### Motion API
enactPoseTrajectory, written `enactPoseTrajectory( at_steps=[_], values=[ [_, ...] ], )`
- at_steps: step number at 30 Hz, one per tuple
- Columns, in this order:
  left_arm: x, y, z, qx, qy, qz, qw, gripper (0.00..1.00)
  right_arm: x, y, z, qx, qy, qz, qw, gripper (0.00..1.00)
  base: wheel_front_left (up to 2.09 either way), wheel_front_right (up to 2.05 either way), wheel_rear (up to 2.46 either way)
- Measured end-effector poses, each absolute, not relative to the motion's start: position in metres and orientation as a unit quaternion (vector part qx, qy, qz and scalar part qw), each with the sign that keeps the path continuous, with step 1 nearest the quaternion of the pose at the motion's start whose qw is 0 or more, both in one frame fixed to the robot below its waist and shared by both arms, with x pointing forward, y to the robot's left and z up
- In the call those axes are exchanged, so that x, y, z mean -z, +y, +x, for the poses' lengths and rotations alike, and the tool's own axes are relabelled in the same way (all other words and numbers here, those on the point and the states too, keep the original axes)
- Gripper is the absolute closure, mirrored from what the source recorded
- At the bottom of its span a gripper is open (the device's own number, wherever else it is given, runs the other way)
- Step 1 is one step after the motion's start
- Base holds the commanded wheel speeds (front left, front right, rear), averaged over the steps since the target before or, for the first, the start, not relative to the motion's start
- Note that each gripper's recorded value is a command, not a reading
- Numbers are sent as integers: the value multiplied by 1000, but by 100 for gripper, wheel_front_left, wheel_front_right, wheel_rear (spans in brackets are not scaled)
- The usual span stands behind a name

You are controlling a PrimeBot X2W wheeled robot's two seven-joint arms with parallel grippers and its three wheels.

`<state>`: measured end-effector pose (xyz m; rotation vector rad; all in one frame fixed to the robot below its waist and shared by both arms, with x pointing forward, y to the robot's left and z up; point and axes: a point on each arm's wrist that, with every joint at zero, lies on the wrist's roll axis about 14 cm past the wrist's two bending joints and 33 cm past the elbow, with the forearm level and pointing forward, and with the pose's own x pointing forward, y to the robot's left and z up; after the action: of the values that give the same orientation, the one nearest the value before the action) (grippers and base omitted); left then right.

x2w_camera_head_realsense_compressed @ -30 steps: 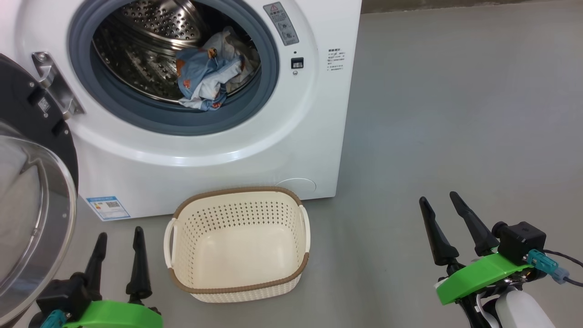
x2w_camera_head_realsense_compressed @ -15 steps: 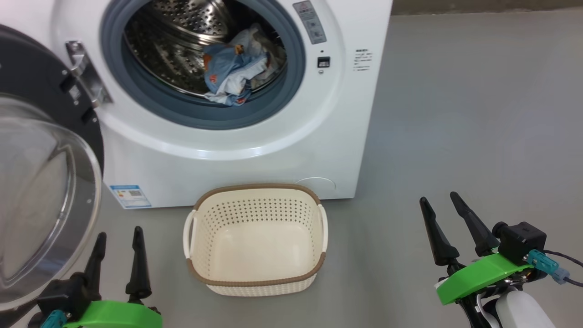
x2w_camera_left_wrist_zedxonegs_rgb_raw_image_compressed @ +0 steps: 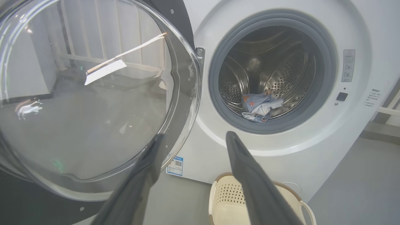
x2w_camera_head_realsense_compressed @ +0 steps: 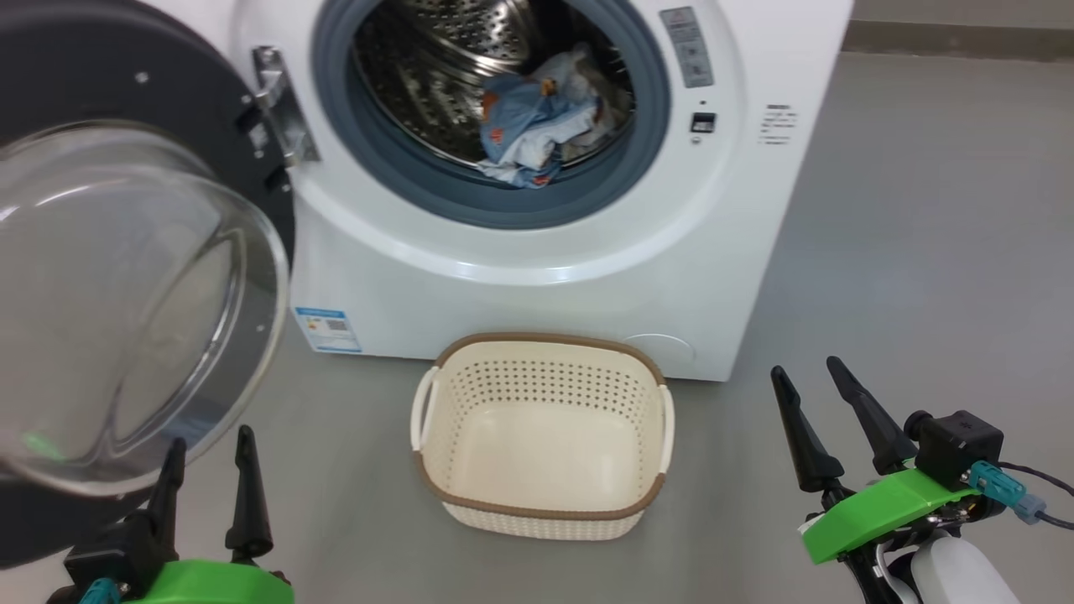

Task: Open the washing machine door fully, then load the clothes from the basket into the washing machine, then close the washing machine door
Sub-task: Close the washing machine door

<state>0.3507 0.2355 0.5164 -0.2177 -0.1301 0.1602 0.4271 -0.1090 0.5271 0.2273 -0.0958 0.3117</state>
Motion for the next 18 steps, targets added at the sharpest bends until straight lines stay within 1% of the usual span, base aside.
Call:
enactPoseTrajectory(
  at_steps=[9,18],
  values=[
    [-517,266,326,-133,-70,-99,984,0,-526,-69,435,-205,-40,115,971,0,0,0,0],
    [-519,286,305,-168,-75,-95,978,0,-519,-39,433,-242,-26,116,963,0,0,0,0]
  ],
)
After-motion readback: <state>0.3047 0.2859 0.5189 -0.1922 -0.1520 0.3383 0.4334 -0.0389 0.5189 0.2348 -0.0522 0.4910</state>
